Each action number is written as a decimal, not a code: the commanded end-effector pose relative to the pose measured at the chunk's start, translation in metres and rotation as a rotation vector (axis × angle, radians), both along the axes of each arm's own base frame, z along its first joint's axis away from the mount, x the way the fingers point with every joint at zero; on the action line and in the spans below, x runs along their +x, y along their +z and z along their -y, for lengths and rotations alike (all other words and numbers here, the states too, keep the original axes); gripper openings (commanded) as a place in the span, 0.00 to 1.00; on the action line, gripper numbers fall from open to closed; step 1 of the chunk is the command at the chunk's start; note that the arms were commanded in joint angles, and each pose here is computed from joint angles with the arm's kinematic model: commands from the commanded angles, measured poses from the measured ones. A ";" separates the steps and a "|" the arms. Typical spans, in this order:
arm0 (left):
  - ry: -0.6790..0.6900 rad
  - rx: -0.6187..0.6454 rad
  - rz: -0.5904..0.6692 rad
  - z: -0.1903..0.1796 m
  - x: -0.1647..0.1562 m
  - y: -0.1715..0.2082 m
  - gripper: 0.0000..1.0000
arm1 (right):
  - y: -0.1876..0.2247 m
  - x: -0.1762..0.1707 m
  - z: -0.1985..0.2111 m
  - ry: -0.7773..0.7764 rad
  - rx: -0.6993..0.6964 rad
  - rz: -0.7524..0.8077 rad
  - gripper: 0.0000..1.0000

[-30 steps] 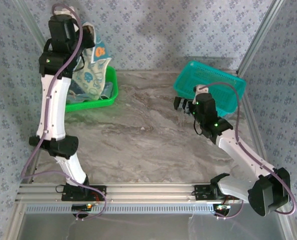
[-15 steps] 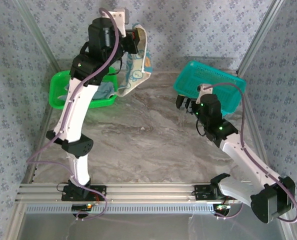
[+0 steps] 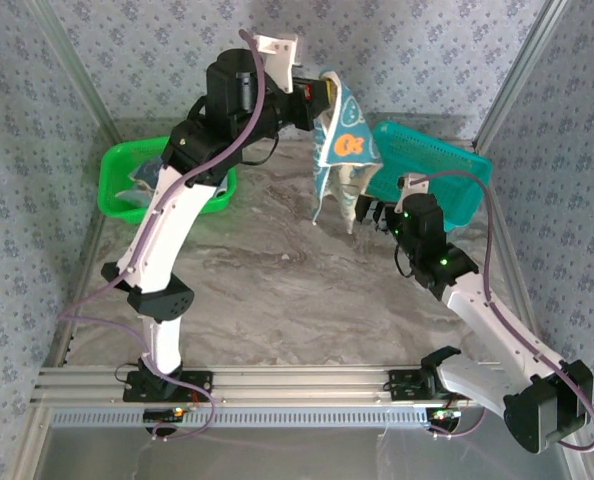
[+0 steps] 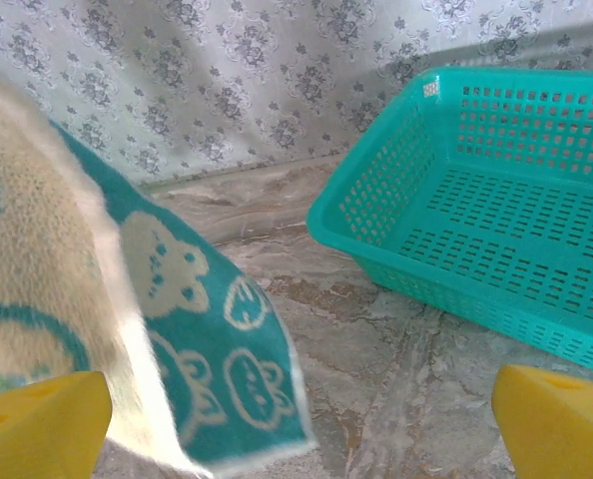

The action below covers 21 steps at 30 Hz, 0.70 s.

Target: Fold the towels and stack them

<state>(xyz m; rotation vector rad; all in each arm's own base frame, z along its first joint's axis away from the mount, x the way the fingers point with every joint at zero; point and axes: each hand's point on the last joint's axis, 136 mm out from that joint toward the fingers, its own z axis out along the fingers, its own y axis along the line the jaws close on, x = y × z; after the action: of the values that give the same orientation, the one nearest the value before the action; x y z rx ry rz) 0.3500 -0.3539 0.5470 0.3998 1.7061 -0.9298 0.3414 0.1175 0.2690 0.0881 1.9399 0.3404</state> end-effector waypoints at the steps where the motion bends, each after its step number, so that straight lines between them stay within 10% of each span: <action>1: -0.056 -0.023 0.041 0.005 -0.016 0.016 0.00 | -0.007 -0.005 0.011 -0.039 -0.013 -0.027 1.00; 7: 0.092 0.263 -0.145 -0.046 0.007 -0.084 0.00 | -0.010 -0.003 0.013 -0.040 -0.018 -0.028 1.00; 14: 0.269 0.299 -0.334 -0.130 0.002 -0.223 0.00 | -0.025 0.000 0.000 0.008 -0.009 -0.075 1.00; 21: 0.331 0.372 -0.539 -0.132 -0.022 -0.320 0.00 | -0.060 0.007 -0.046 0.159 -0.021 -0.221 1.00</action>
<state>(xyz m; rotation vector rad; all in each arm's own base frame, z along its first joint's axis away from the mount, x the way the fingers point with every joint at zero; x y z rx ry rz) 0.3257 -0.2116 0.2178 0.1701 2.4412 -0.4317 0.3479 0.1414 0.2125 0.0075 2.1244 0.3462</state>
